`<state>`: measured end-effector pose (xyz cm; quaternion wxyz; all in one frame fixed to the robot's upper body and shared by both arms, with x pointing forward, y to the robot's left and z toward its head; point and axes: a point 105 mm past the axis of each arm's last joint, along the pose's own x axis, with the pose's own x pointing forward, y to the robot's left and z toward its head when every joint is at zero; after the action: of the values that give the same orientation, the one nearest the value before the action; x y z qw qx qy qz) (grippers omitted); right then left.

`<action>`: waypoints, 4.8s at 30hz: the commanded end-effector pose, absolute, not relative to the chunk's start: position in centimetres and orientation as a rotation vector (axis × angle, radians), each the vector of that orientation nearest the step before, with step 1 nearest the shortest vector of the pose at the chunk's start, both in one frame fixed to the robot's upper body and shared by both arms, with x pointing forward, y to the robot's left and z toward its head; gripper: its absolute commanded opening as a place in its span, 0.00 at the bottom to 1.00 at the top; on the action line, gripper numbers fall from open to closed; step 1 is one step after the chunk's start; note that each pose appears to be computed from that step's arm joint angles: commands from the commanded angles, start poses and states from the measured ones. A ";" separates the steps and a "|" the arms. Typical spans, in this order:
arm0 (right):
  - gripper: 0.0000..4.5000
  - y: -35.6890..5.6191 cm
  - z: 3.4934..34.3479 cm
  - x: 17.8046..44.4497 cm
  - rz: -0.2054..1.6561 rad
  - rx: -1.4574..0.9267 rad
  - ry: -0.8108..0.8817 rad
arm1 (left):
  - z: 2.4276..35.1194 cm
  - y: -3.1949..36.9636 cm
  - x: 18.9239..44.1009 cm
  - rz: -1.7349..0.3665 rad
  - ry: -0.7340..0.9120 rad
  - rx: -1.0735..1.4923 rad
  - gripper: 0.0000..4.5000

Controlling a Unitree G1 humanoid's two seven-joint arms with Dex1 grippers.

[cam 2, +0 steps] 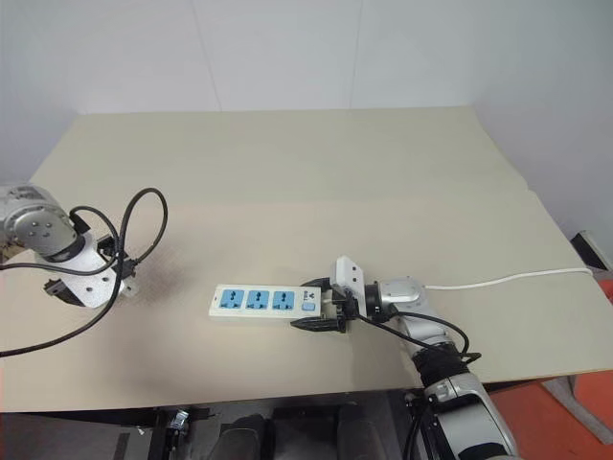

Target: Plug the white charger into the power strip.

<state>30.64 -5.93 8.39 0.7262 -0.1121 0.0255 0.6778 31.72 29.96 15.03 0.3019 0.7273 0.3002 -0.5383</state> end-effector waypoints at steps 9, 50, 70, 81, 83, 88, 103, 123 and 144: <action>0.76 -5.7 9.0 30.3 1.494 -0.239 0.038 | 14.1 28.8 33.2 -1.307 0.740 1.949 1.00; 0.76 -6.2 8.8 30.6 1.459 -0.237 0.052 | 17.0 23.5 34.8 -1.283 0.487 1.593 0.23; 0.76 -4.3 9.2 31.0 1.489 -0.235 0.005 | 18.7 5.4 28.3 -1.562 -0.201 0.316 0.23; 0.76 -4.2 8.9 30.5 1.510 -0.226 0.007 | 17.5 6.6 28.7 -1.504 -0.169 0.133 0.23; 0.76 -4.3 8.8 30.4 1.524 -0.226 0.010 | 17.6 6.9 28.5 -1.519 -0.163 0.141 0.23; 0.76 -4.8 8.5 30.4 1.557 -0.248 0.023 | 17.9 7.7 28.4 -1.533 -0.152 0.164 0.23; 0.76 -5.4 6.8 31.4 1.556 -0.307 0.057 | 17.2 8.8 27.9 -1.549 -0.110 0.201 0.23; 0.76 -5.6 6.7 31.5 1.549 -0.296 0.073 | 16.3 9.4 28.3 -1.530 -0.081 0.224 0.23; 0.76 -5.7 6.8 31.5 1.539 -0.292 0.075 | 14.9 9.6 28.4 -1.521 -0.045 0.202 0.23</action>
<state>31.54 -5.27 7.64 0.7029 -0.1309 0.0118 0.6991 28.33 9.68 14.60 0.7178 0.0883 -0.0078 -0.6906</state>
